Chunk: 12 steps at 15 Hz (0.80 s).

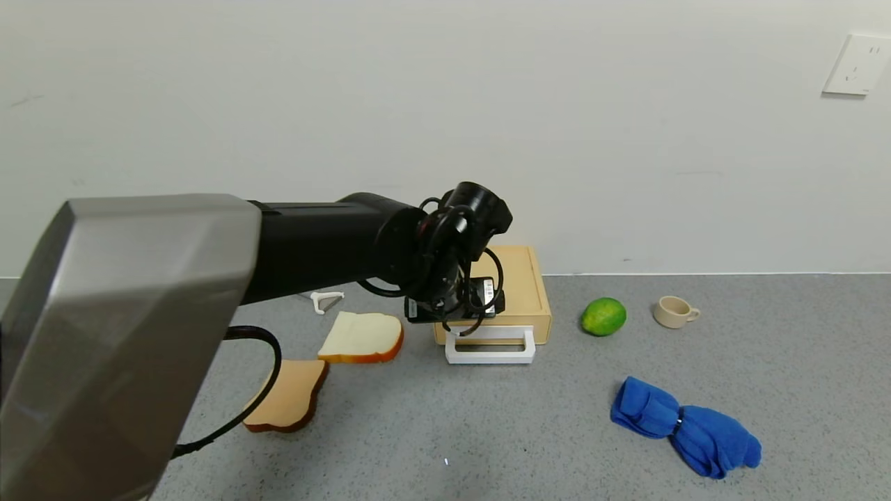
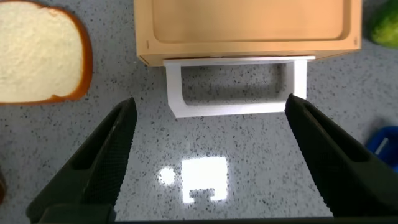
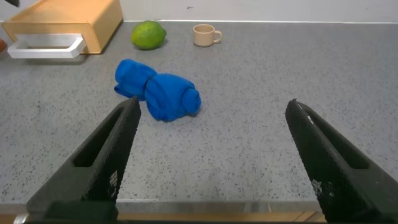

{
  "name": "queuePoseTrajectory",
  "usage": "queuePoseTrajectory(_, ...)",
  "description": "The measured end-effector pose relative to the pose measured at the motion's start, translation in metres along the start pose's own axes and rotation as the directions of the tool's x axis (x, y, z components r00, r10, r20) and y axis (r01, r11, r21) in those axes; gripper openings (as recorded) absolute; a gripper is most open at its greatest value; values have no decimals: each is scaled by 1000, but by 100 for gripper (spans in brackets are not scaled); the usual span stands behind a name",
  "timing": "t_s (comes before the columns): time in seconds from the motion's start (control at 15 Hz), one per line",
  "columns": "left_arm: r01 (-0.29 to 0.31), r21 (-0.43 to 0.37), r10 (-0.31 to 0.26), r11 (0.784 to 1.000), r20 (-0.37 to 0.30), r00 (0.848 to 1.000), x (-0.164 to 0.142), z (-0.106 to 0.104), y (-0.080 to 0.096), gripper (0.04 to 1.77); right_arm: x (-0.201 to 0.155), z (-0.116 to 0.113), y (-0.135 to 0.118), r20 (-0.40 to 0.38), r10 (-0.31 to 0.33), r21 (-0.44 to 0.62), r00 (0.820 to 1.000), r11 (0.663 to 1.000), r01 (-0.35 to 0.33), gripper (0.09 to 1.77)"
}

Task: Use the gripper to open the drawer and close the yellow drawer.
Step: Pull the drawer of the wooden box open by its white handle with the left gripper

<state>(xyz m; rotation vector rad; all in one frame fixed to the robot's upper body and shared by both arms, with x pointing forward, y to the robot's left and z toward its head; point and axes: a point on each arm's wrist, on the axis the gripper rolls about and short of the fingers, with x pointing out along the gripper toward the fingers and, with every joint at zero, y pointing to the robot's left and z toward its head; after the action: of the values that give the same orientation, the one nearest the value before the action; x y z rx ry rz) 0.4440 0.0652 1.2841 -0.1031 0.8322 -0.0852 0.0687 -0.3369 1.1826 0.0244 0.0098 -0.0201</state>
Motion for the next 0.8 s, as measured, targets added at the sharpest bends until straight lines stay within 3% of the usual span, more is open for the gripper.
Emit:
queuePoseTrajectory(0.6,-46,62,45,997,33,998,43,-37,-37,172,0,0,0,0,0,0,1000,1000,0,171)
queuePoseTrajectory(0.8,-43,41,40,998,62,997,49,-41,-44,172,0,0,0,0,-1,0,1000,1000,1,171)
